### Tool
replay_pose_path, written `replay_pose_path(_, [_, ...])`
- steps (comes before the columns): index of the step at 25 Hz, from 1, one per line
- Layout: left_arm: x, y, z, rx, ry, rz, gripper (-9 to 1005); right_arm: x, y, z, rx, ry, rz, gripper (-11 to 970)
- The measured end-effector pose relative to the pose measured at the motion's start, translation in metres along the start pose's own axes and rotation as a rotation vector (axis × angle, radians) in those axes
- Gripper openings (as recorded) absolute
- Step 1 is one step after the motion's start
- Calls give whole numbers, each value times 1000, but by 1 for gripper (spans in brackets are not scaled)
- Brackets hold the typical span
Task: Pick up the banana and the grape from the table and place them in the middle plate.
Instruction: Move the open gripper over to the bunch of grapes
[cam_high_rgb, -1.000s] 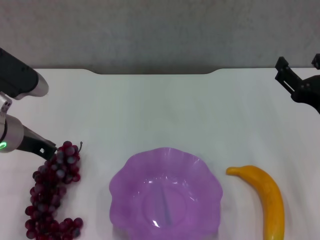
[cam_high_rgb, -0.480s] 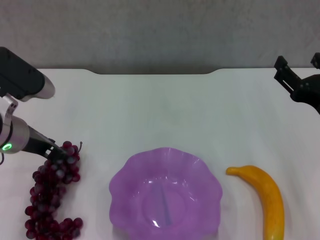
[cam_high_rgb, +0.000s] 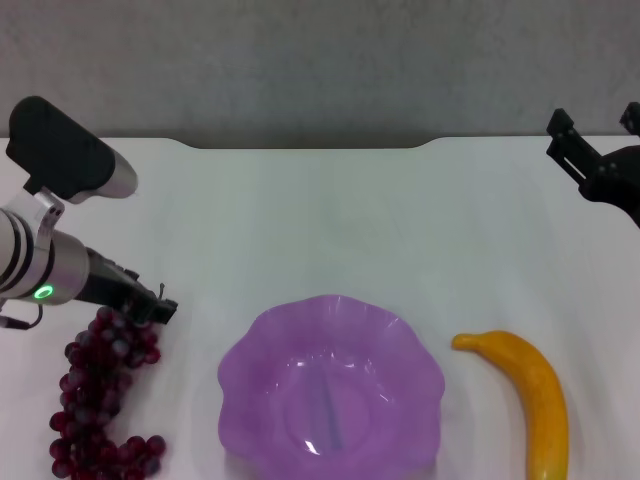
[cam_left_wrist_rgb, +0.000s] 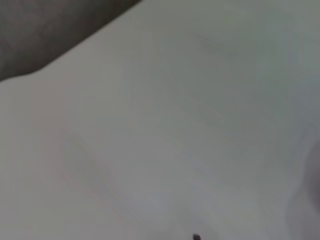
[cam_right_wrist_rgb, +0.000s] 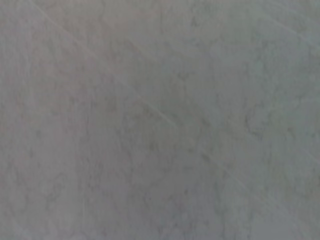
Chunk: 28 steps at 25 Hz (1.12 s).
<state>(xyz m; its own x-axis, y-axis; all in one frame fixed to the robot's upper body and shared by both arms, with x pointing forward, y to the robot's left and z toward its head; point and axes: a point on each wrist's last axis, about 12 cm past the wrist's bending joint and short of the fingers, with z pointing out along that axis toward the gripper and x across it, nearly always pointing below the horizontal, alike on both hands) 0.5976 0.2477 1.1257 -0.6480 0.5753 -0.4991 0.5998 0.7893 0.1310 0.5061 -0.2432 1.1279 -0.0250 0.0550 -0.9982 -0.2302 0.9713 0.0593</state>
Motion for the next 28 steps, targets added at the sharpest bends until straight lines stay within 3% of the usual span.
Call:
replay_pose_path(8, [0,6,11,-41,-31,-47,682,0,1,1,-4,1,-1,851])
replay_pose_path(17, [6,10,26,-66,59,-46,640,0,1,1,-5,1,0,851])
replay_pose_path(28, [8,10,29,-61,76,-44,588,1,3,2,-13,4,-1,850])
